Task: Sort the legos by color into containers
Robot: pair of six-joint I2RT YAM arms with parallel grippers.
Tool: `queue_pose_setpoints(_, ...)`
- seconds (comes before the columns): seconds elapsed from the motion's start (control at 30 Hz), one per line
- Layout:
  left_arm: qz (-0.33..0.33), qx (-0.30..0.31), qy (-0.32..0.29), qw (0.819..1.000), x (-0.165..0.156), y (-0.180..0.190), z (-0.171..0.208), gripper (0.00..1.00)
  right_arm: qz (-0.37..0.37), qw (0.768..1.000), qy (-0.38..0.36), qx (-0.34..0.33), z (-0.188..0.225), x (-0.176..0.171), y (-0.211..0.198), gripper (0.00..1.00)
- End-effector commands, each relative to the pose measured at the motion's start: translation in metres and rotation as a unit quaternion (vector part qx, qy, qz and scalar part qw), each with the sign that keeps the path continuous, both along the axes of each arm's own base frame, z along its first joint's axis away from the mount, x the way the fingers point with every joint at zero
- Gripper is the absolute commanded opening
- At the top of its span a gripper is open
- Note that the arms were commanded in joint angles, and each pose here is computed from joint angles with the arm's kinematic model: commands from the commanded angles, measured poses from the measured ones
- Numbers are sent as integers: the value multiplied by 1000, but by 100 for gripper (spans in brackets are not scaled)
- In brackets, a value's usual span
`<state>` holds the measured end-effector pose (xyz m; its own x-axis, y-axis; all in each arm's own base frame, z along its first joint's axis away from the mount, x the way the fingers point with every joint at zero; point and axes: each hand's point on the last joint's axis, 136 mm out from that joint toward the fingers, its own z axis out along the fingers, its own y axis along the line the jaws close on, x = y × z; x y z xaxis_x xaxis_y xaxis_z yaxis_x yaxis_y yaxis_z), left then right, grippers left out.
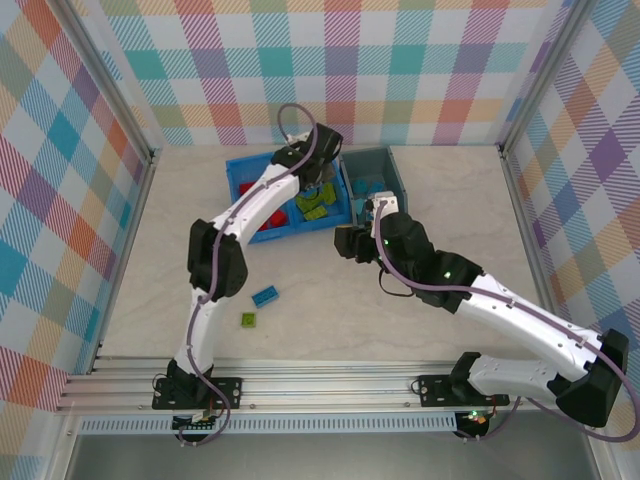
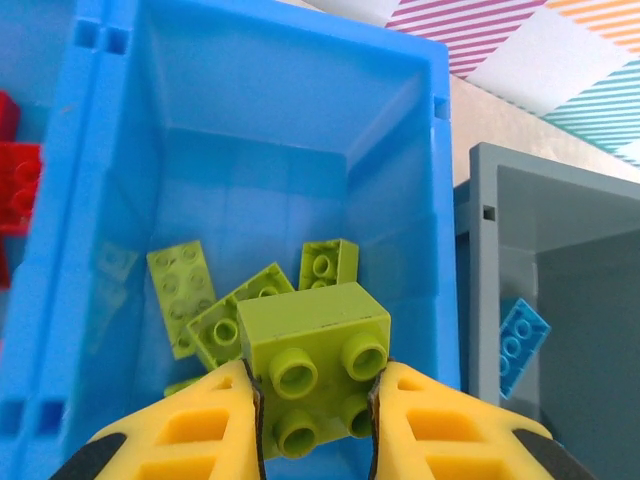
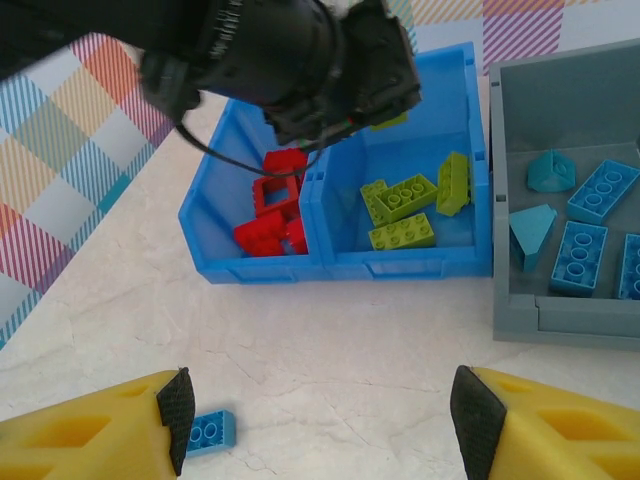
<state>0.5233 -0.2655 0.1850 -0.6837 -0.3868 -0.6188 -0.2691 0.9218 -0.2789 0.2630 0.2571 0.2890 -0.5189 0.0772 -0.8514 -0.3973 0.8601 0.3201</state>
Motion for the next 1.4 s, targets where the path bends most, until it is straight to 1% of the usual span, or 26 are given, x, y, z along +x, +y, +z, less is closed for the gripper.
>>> queue_pose_setpoints(0.0, -1, 49, -5, 999, 20, 12, -10, 25, 5, 1000, 1, 22, 10, 1, 3, 70)
queue_pose_setpoints(0.1, 11, 62, 2, 998, 33, 17, -31, 25, 4, 1000, 9, 22, 4, -1, 2, 70)
queue_pose_setpoints(0.27, 27, 71, 8, 997, 42, 20, -59, 27, 8, 1000, 17, 22, -1, -3, 2, 70)
queue_pose_setpoints(0.37, 22, 66, 16, 997, 45, 18, -70, 36, 12, 999, 22, 20, -5, -5, 3, 70)
queue_pose_setpoints(0.43, 15, 61, 19, 998, 46, 16, -69, 48, 19, 999, 27, 18, -8, -6, 5, 71)
queue_pose_setpoints(0.5, 7, 55, 18, 998, 45, 14, -62, 55, 29, 999, 37, 13, -14, -8, 8, 71)
queue_pose_setpoints(0.63, -2, 36, 7, 999, 38, 11, -31, 62, 55, 997, 56, -1, -26, -15, 13, 72)
queue_pose_setpoints(0.77, -9, 22, -3, 1000, 27, 12, 3, 64, 104, 992, 62, -29, -40, -27, 18, 73)
queue_pose_setpoints(0.8, -11, 16, -10, 1000, 23, 12, 16, 64, 122, 990, 61, -44, -45, -30, 20, 75)
queue_pose_setpoints(0.87, -16, -2, -23, 1000, 11, 10, 44, 64, 169, 981, 62, -73, -56, -38, 28, 76)
queue_pose_setpoints(0.97, -21, -22, -44, 999, -21, 12, 93, 65, 265, 956, 64, -111, -74, -54, 46, 78)
queue_pose_setpoints(1.03, -20, -31, -43, 998, -53, 22, 113, 66, 341, 929, 63, -130, -86, -67, 60, 80)
queue_pose_setpoints(1.07, -17, -36, -40, 998, -70, 30, 119, 66, 367, 917, 64, -139, -93, -71, 65, 81)
queue_pose_setpoints(1.17, -1, -57, -17, 998, -127, 60, 116, 67, 422, 886, 60, -183, -116, -70, 77, 84)
queue_pose_setpoints(1.2, -5, -75, -17, 997, -148, 67, 117, 68, 435, 877, 57, -195, -124, -68, 82, 86)
queue_pose_setpoints(1.27, -20, -94, -15, 995, -188, 79, 111, 70, 466, 860, 41, -205, -137, -65, 93, 98)
queue_pose_setpoints(1.3, -32, -102, -16, 994, -210, 85, 109, 70, 485, 850, 30, -204, -143, -66, 100, 100)
queue_pose_setpoints(1.37, -45, -110, -7, 993, -248, 101, 101, 70, 518, 830, 8, -207, -154, -64, 112, 100)
